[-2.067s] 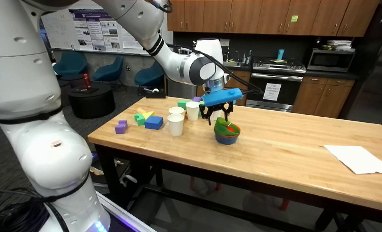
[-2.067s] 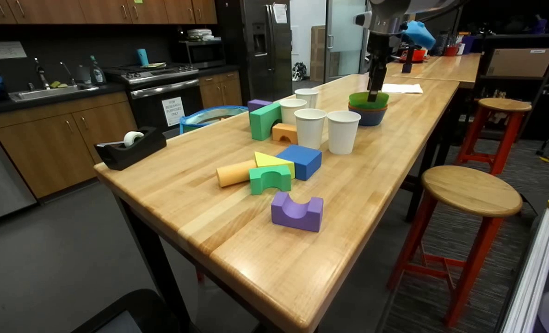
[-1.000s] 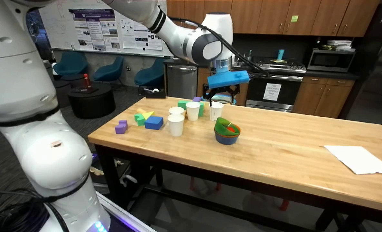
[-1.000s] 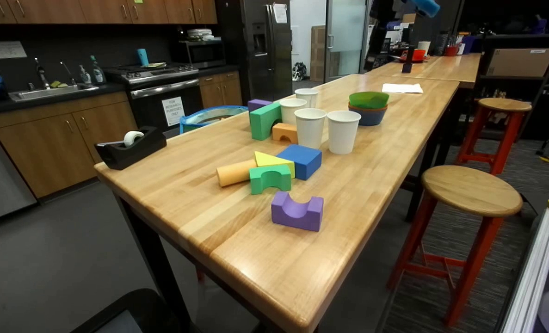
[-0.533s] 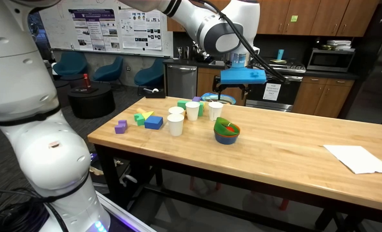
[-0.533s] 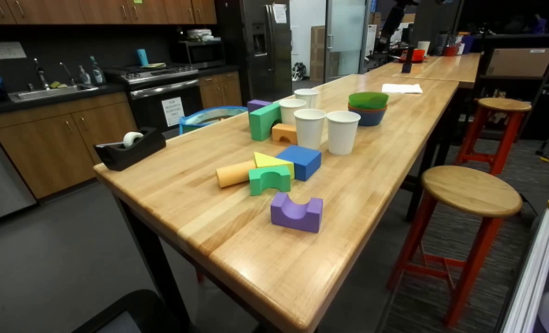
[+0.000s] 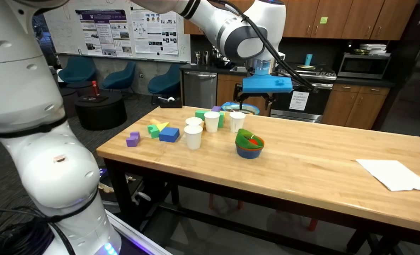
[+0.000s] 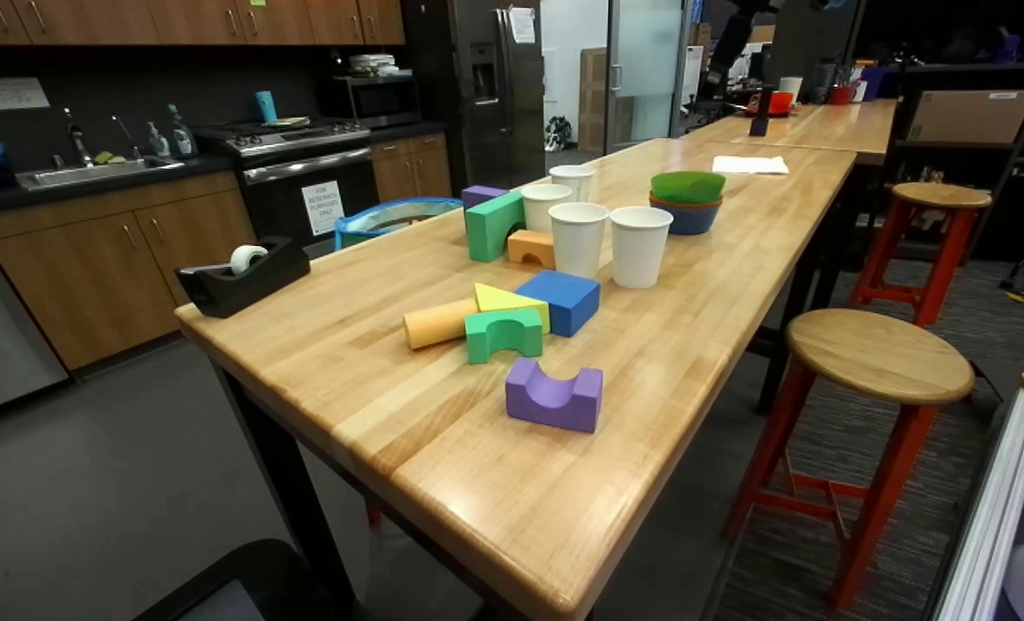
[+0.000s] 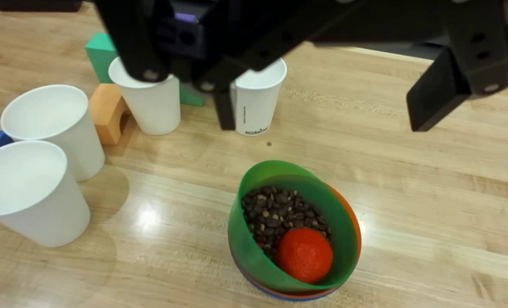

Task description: Stack the three bowls together.

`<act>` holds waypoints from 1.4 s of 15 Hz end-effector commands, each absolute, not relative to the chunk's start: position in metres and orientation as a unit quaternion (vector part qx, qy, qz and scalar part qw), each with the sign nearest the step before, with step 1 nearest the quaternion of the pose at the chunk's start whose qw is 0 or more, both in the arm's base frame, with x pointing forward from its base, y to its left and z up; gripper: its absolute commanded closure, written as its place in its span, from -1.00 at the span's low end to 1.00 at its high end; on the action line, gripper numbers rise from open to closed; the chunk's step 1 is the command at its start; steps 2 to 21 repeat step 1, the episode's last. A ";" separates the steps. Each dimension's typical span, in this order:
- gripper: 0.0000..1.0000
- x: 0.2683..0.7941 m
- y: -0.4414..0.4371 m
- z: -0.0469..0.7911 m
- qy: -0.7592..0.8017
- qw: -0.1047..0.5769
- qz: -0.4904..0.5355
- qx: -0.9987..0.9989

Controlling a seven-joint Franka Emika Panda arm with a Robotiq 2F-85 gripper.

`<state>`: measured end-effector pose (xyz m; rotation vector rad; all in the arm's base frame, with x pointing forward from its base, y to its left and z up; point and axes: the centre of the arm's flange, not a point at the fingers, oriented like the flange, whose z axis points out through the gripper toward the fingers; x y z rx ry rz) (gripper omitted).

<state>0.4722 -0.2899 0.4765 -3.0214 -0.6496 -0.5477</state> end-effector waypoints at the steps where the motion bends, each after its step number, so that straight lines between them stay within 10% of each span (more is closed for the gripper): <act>1: -1.00 0.472 -0.290 0.477 -0.207 0.001 -0.175 -0.963; 21: -1.00 0.472 -0.290 0.477 -0.207 0.001 -0.175 -0.963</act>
